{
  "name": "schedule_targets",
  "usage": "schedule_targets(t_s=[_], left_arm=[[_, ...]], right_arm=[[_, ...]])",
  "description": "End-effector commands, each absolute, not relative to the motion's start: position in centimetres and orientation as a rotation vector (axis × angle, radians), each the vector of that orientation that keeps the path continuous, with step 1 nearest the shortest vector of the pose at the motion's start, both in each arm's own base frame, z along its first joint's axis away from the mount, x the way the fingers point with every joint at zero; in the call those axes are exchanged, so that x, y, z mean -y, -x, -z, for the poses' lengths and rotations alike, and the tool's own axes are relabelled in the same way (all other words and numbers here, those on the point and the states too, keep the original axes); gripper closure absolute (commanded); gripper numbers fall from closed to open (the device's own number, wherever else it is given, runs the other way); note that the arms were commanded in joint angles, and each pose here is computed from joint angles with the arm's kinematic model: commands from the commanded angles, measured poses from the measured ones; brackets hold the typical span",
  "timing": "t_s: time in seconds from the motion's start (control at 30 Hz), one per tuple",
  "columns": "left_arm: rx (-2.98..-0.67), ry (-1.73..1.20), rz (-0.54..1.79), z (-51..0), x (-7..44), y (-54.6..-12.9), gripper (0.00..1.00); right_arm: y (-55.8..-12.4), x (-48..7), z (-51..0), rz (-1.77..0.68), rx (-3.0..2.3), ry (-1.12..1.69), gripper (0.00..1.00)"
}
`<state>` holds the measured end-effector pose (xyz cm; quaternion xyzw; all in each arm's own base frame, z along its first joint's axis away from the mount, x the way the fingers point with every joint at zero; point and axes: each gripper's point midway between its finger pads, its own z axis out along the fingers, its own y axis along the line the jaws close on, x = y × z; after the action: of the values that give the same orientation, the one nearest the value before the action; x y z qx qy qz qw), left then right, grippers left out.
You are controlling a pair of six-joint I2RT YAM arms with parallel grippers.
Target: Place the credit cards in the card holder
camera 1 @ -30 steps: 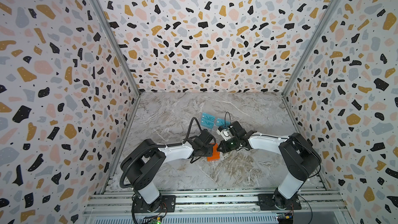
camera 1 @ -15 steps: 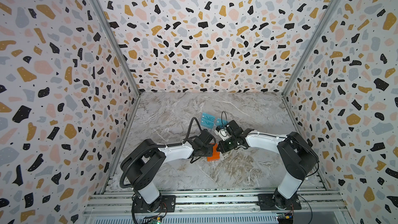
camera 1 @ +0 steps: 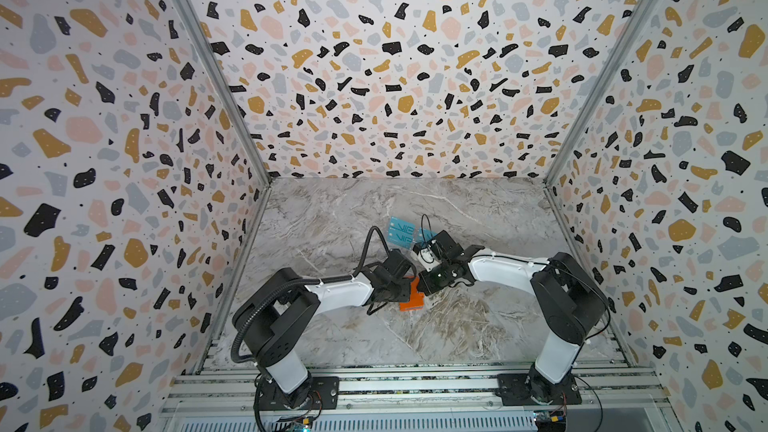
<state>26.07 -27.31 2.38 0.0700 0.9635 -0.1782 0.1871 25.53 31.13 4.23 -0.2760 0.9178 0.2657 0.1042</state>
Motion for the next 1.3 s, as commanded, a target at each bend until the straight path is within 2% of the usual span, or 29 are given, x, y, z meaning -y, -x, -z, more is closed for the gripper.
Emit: schedule_targets(t_s=[0.0, 0.57, 1.0, 1.27], left_arm=[[-2.803, -0.211, 0.449, -0.3, 25.9, -24.1, 0.58], [-2.787, -0.184, 0.618, -0.5, 27.3, -23.5, 0.67], [-2.695, -0.077, 0.672, -2.5, 25.3, -24.3, 0.57], [-2.674, -0.119, 0.674, -3.0, 25.5, -25.1, 0.66]], right_arm=[[-24.3, -31.4, -2.0, -0.718, -2.757, 0.896, 1.0], [-22.8, -30.6, 0.7, -0.466, -2.851, 1.018, 1.0], [-23.5, -30.5, -1.1, -0.454, -2.808, 0.979, 1.0], [-23.6, -30.8, -1.6, -0.498, -2.794, 0.98, 1.0]])
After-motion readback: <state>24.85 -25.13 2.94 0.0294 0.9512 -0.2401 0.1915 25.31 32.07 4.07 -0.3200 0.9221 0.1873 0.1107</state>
